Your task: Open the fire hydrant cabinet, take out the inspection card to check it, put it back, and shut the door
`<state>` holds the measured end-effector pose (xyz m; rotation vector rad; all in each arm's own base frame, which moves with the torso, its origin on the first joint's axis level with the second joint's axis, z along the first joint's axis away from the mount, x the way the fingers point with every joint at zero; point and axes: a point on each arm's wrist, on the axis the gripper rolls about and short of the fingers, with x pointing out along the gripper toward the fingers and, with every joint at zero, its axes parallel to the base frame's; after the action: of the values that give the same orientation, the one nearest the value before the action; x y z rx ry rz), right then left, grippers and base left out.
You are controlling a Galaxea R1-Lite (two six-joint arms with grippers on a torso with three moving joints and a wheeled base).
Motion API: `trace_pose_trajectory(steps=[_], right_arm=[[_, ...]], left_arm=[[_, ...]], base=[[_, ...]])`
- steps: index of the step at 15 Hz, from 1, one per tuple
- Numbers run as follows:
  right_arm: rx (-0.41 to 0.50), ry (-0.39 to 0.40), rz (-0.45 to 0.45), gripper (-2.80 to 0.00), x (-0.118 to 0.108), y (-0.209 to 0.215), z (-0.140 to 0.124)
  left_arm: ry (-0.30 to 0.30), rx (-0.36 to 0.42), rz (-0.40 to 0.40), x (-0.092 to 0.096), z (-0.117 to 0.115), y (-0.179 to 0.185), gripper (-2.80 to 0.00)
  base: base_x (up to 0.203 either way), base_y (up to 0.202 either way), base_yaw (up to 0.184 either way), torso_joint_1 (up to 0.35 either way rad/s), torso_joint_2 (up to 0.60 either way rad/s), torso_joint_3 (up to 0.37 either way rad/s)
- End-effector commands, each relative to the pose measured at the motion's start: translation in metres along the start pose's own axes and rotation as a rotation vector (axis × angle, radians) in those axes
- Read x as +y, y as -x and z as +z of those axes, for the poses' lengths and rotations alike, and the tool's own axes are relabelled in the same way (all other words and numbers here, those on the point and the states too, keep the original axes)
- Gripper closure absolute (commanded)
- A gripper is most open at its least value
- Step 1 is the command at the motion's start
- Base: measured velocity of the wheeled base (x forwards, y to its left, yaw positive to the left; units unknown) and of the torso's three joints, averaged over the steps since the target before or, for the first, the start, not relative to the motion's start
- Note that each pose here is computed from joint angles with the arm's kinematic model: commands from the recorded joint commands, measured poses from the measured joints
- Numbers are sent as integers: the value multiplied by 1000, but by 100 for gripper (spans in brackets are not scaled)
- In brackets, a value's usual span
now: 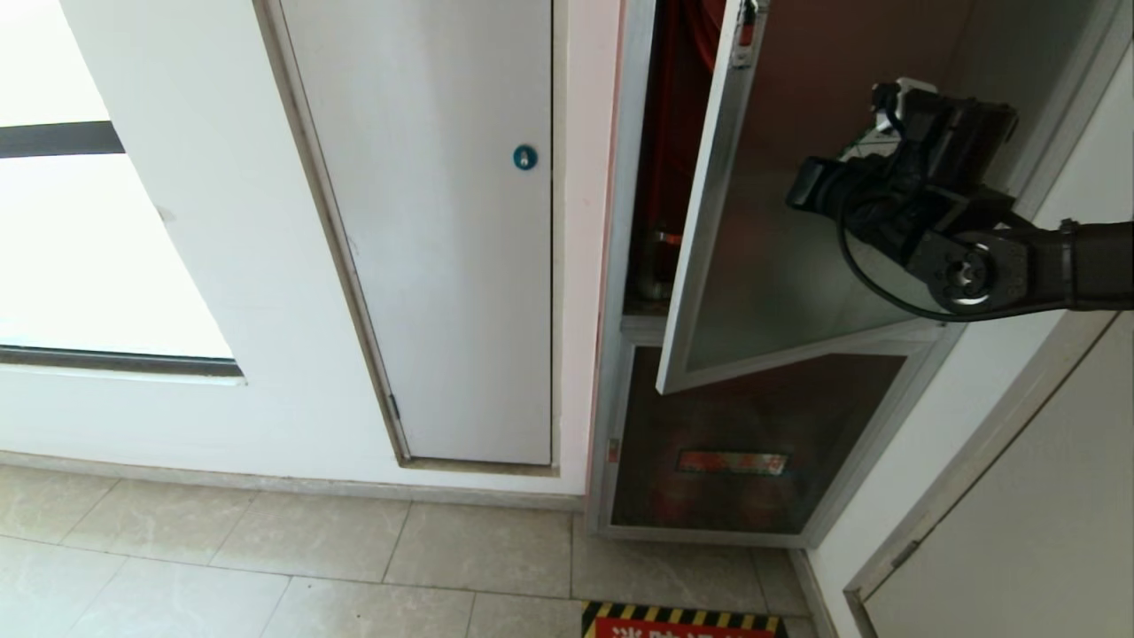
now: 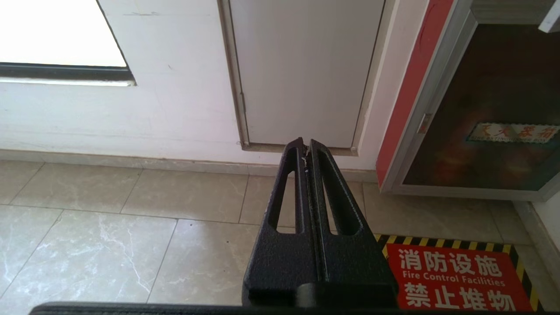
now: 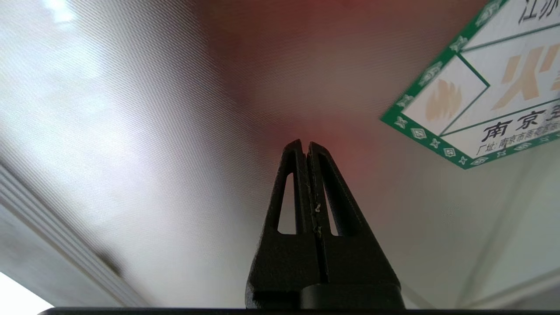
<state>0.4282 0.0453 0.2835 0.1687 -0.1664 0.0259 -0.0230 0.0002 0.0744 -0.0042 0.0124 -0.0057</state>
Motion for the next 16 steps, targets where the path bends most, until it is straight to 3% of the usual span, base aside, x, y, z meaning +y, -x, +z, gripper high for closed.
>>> trace_pose_trajectory(steps=[1,3,9,13,16], right_arm=[[4,1,-23,0,-2,-34,-33],[-32,0,-56,0,-3,-51,-42],[13,36,-85,0,-9,-64,-70],[10,40,-86,0,-9,-63,-67],[29,43,-88,0,-6,-50,-49]], left_arm=[[0,1,1,0,0,0,0],[1,1,0,0,0,0,0],[2,1,1,0,0,0,0],[0,1,0,0,0,0,0],[0,1,0,0,0,0,0]], base=[[0,0,0,0,0,0],[0,0,0,0,0,0],[0,0,0,0,0,0],[0,0,0,0,0,0],[0,0,0,0,0,0]])
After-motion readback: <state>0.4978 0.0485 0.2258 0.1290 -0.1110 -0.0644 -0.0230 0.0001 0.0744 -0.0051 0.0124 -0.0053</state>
